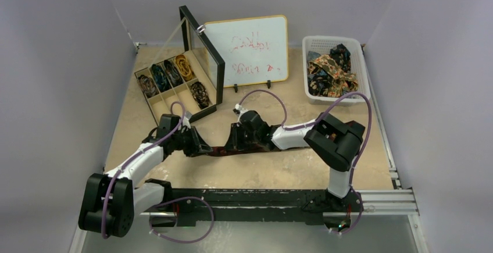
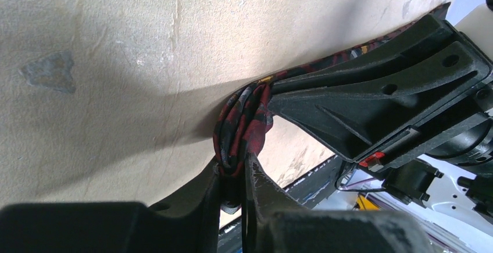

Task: Roll the ties
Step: Roll the tie at the center of the board.

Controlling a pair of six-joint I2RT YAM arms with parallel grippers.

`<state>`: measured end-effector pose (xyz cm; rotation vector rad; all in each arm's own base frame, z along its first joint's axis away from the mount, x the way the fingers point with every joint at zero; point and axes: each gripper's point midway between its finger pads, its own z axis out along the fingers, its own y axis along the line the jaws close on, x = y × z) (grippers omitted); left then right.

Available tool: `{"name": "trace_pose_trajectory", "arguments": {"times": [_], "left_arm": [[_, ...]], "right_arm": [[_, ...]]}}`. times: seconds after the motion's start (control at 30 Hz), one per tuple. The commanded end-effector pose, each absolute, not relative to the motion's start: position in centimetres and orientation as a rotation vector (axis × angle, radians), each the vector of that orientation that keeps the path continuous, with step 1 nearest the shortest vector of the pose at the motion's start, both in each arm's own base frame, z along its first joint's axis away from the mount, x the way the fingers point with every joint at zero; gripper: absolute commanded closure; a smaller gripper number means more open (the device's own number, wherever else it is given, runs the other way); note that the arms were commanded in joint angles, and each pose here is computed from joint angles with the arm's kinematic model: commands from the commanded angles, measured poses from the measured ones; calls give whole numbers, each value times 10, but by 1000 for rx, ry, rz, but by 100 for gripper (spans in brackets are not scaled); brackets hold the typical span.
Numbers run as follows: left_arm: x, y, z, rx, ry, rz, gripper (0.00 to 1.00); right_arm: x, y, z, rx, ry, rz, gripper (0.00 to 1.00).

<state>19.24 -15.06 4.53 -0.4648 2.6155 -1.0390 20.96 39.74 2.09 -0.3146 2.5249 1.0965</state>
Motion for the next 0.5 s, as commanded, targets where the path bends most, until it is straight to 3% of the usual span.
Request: {"name": "trace_pose_trajectory", "arguments": {"times": [0.0,0.2,0.47], "left_arm": [[204,-154,58,-466,2562,-1055,83],[195,-149,50,-569,2583,-1028,63],[191,-145,46,-631,2578,-995,60]], "right_arm": [[202,378,-12,-297,2602,987,83],[193,377,-17,-262,2634,1024,86],[189,377,-21,-258,2651,1038,89]]}}
